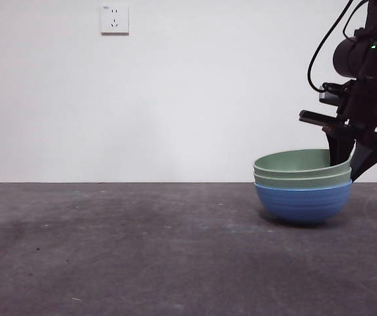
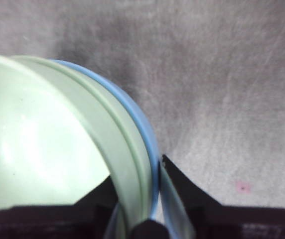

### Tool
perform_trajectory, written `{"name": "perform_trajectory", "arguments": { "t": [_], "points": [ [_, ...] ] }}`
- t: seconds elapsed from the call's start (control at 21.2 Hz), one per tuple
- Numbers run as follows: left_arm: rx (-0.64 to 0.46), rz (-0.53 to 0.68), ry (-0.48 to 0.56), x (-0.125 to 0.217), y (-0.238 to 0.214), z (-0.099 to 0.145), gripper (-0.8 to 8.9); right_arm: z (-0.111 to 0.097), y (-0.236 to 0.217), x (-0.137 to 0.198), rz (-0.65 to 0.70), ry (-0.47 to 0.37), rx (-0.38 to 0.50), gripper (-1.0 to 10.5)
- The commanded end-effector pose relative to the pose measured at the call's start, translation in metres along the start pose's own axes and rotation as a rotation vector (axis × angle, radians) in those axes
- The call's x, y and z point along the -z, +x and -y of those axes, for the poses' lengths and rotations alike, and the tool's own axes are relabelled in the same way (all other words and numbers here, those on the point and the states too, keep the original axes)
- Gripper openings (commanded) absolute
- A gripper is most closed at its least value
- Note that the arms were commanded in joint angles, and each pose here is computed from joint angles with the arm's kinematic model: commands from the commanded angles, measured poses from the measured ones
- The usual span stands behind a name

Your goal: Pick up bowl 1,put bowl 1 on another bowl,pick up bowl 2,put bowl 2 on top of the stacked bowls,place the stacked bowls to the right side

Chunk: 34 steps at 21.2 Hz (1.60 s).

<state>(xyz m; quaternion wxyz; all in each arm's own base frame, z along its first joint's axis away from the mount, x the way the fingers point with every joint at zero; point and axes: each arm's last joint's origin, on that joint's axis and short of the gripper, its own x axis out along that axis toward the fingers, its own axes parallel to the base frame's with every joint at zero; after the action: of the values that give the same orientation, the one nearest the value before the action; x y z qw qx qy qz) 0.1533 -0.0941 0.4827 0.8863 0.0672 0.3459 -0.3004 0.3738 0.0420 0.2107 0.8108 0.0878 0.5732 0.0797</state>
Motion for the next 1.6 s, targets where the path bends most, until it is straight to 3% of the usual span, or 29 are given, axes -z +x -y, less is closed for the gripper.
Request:
{"name": "perform_trajectory", "arguments": {
  "t": [0.05, 0.33, 0.42, 0.61, 0.85, 1.18, 1.6],
  "points": [
    [0.005, -0.044, 0.001, 0.004, 0.001, 0.0, 3.18, 0.001, 0.007, 0.001, -0.016, -0.004, -0.002, -0.1],
    [0.005, -0.044, 0.002, 0.004, 0.001, 0.0, 3.18, 0.008, 0.024, 0.006, -0.107, -0.003, 0.013, -0.1],
    [0.005, -0.044, 0.002, 0.004, 0.001, 0.0, 3.18, 0.008, 0.026, 0.006, -0.109, -0.003, 0.011, 0.3],
    [0.004, -0.044, 0.002, 0.004, 0.001, 0.0, 3.18, 0.008, 0.025, 0.006, -0.108, -0.003, 0.004, 2.3],
    [0.005, -0.044, 0.005, 0.004, 0.001, 0.0, 3.18, 0.006, 0.016, 0.004, -0.072, -0.028, -0.002, 2.9],
    [0.005, -0.043, 0.029, 0.004, 0.001, 0.0, 3.18, -0.008, -0.065, 0.01, 0.106, -0.061, -0.018, 2.9],
    [0.007, -0.044, 0.058, 0.004, 0.001, 0.0, 3.14, -0.032, -0.192, 0.093, 0.148, -0.133, -0.04, 2.9]
  ]
}}
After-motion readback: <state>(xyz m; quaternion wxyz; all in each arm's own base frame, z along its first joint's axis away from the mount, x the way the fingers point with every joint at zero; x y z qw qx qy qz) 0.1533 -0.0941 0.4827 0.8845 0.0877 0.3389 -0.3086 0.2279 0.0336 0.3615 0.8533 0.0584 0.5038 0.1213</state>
